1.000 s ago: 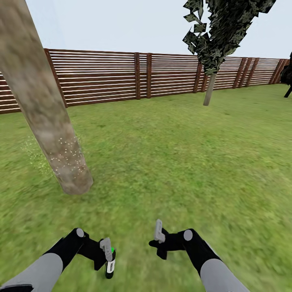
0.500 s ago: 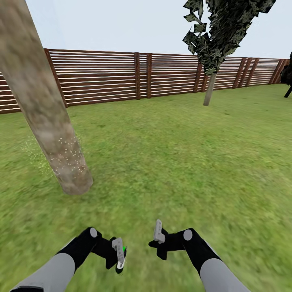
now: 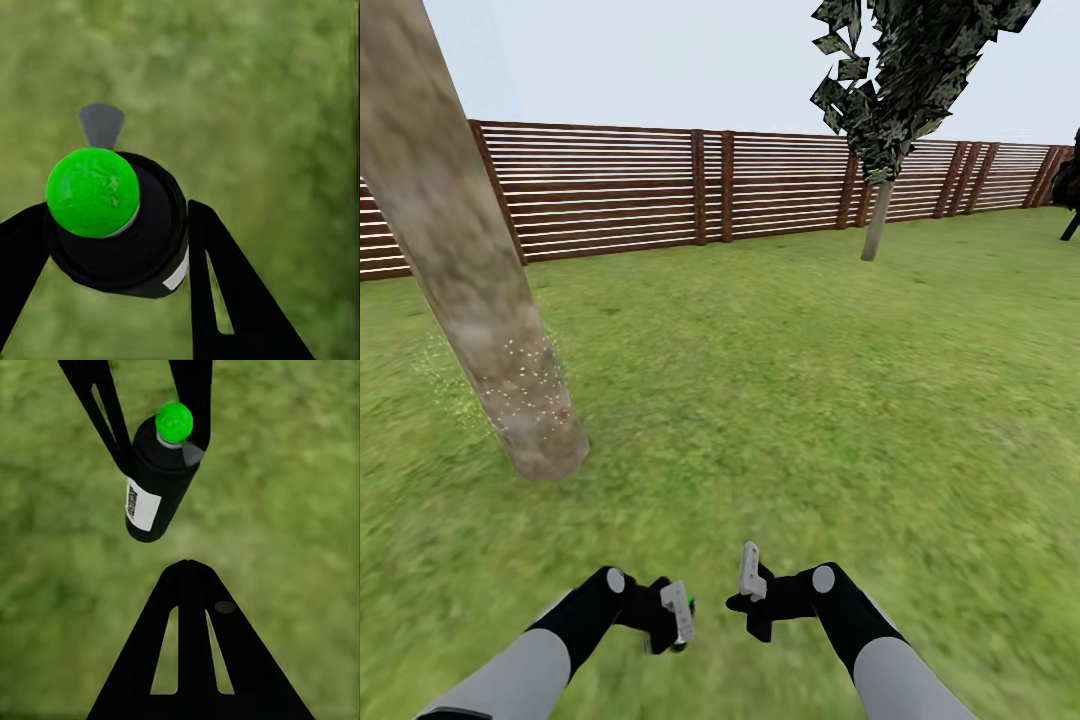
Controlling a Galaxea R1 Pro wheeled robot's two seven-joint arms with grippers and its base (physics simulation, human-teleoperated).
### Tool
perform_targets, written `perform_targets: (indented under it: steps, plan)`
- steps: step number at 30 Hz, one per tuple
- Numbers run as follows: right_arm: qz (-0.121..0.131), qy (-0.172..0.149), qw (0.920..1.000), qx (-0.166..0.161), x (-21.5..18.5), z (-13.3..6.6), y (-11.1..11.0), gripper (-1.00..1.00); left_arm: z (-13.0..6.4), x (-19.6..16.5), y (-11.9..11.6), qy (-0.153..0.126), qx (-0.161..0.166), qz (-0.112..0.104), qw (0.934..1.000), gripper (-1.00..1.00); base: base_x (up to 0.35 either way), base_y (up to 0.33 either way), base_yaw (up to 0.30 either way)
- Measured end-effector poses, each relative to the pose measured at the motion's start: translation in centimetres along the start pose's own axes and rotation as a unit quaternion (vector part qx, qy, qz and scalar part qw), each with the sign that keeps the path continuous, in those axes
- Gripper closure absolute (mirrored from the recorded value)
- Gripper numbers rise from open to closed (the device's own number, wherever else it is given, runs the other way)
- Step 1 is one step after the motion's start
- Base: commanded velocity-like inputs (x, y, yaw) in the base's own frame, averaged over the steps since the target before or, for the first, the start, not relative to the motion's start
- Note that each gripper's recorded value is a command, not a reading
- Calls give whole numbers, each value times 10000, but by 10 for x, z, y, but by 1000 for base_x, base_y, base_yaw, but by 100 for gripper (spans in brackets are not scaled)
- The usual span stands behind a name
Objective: In the garden, pick up the pesticide atomizer on the floor and spray pesticide onto both trees until each tree trunk is fully covered.
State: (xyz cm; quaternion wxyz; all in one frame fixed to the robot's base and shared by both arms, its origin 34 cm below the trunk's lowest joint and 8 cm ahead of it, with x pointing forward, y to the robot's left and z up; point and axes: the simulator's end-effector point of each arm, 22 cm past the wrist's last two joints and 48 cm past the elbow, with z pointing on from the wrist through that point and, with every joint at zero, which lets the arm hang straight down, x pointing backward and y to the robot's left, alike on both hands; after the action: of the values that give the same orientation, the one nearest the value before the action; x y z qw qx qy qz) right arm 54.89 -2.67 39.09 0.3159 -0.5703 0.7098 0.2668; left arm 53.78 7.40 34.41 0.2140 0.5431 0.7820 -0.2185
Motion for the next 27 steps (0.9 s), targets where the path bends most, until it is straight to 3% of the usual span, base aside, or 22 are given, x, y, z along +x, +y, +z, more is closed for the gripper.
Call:
perform_targets:
  steps: [3, 10, 14, 18, 27]
  plan:
    - [0, 0, 10000, 0, 0, 0, 0, 100, 4, -8, -7, -101, 61, 74, 9999, 100, 0, 0, 0]
    - [-2, 0, 10000, 3, 0, 0, 0, 100, 17, 7, -34, 18, 356, -104, 9993, 100, 0, 0, 0]
    - [-1, 0, 10000, 1, 0, 0, 0, 100, 20, 12, -26, 46, 85, -166, 9998, 100, 0, 0, 0]
    - [0, 0, 10000, 0, 0, 0, 0, 100, 23, -1, -29, -260, 86, 105, 9996, 100, 0, 0, 0]
    - [1, 0, 10000, -2, 0, 0, 0, 100, 30, -15, -42, -412, 192, 97, 9989, 100, 0, 0, 0]
